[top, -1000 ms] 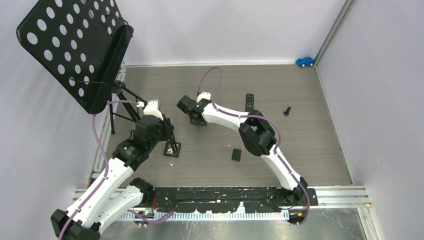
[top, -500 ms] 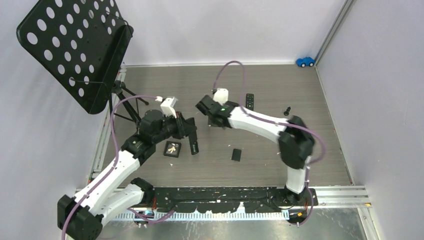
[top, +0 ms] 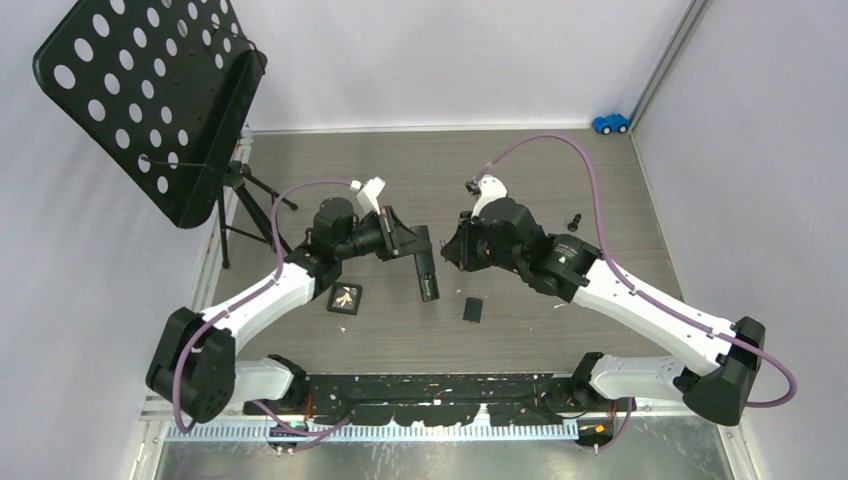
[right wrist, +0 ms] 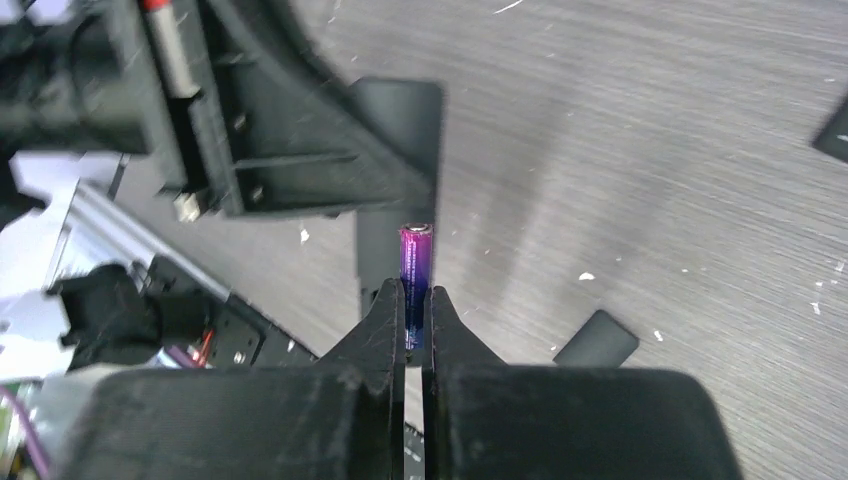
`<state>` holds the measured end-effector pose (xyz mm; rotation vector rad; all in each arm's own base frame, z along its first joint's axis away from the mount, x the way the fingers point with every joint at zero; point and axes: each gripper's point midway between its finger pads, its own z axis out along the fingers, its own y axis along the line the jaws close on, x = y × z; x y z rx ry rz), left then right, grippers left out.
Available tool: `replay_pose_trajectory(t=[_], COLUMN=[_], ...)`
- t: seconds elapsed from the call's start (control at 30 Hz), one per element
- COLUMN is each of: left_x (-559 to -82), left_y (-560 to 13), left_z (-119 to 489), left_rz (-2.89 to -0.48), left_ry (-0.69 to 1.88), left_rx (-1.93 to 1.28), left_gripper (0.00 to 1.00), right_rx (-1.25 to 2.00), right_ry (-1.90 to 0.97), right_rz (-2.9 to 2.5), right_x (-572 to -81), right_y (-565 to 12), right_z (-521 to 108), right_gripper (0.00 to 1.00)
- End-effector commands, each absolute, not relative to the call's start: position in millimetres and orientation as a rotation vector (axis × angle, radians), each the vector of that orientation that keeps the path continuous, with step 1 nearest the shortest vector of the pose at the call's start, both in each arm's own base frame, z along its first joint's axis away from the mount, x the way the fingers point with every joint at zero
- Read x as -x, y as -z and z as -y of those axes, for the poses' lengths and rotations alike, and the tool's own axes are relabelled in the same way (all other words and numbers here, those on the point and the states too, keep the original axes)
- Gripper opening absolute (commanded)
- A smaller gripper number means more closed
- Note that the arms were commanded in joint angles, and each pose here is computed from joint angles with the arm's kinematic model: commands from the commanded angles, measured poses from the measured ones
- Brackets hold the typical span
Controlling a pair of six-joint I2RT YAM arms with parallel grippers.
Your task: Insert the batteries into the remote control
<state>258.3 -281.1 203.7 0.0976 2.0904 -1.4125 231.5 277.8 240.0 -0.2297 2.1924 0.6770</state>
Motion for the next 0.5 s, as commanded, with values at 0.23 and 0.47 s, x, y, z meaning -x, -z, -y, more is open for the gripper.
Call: replay_pose_trajectory(t=[0.23, 0.47], left_x=[-276, -280], left_y=[-244, -242], left_z=[305, 304], left_rz=[-1.998, -2.006], left_ry=[1.726, 1.729], left_rx=[0.002, 0.029], left_gripper=[0.00, 0.00], right_rx=[0.478, 0.467], right_ry=[-0.753, -0.657], right_rz=[-2.376, -2.444], right_x=[-190, -196], right_y=[-245, -228], right_z=[-286, -281], right_gripper=[0.00, 0.01])
